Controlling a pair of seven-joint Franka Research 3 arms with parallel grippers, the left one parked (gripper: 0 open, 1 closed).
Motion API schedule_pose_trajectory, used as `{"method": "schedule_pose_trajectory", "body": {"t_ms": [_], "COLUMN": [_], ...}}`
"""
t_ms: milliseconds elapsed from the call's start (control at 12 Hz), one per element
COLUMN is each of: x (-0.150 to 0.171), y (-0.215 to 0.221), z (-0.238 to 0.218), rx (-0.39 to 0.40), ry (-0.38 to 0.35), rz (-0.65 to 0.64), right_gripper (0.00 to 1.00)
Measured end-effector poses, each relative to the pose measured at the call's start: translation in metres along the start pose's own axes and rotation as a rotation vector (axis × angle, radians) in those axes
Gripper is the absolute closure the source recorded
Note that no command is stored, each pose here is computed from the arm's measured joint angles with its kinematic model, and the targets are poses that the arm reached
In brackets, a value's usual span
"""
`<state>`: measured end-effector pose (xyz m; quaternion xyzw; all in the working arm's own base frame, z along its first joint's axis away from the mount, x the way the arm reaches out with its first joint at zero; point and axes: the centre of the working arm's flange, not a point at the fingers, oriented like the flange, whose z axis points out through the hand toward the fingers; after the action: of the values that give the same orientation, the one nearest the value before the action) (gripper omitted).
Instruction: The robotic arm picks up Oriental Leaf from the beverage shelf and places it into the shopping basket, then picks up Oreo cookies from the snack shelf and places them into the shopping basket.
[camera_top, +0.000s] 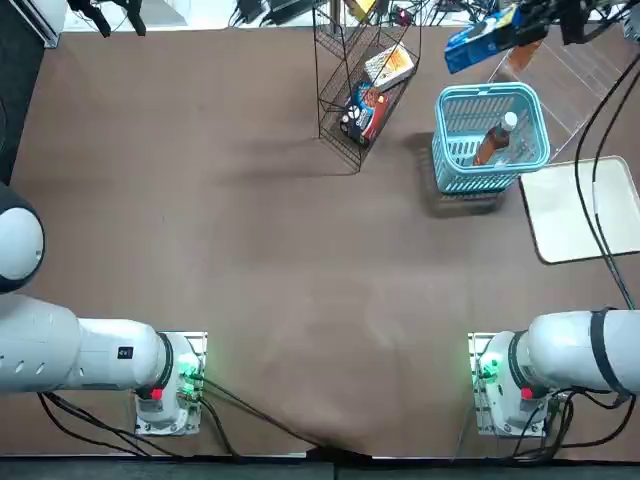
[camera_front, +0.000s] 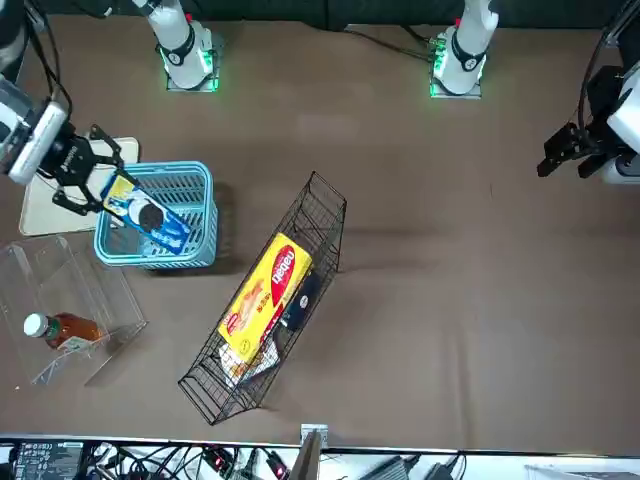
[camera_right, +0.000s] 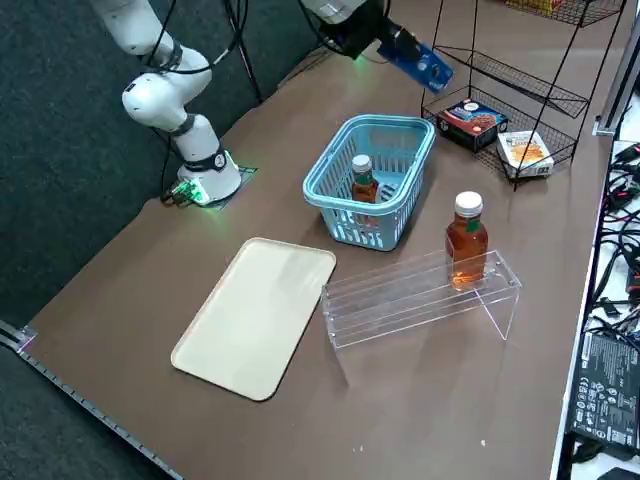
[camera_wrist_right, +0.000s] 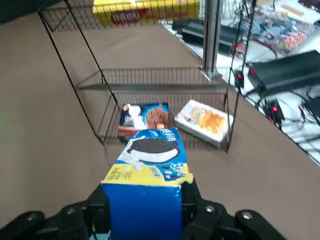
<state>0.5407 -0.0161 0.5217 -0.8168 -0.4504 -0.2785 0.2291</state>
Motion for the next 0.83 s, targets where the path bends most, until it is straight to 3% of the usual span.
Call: {"method": "schedule_pose_trajectory", "body": {"t_ms": [417,833], "x": [-0.007,0.009], "y": [0.000,-0.016], "z": [-0.038,-0.053], "rx": [-0.022,-0.093], "ry": [-0.131,-0.278], "rz": [0.091,0.311], "right_gripper": [0.41,0.43]}}
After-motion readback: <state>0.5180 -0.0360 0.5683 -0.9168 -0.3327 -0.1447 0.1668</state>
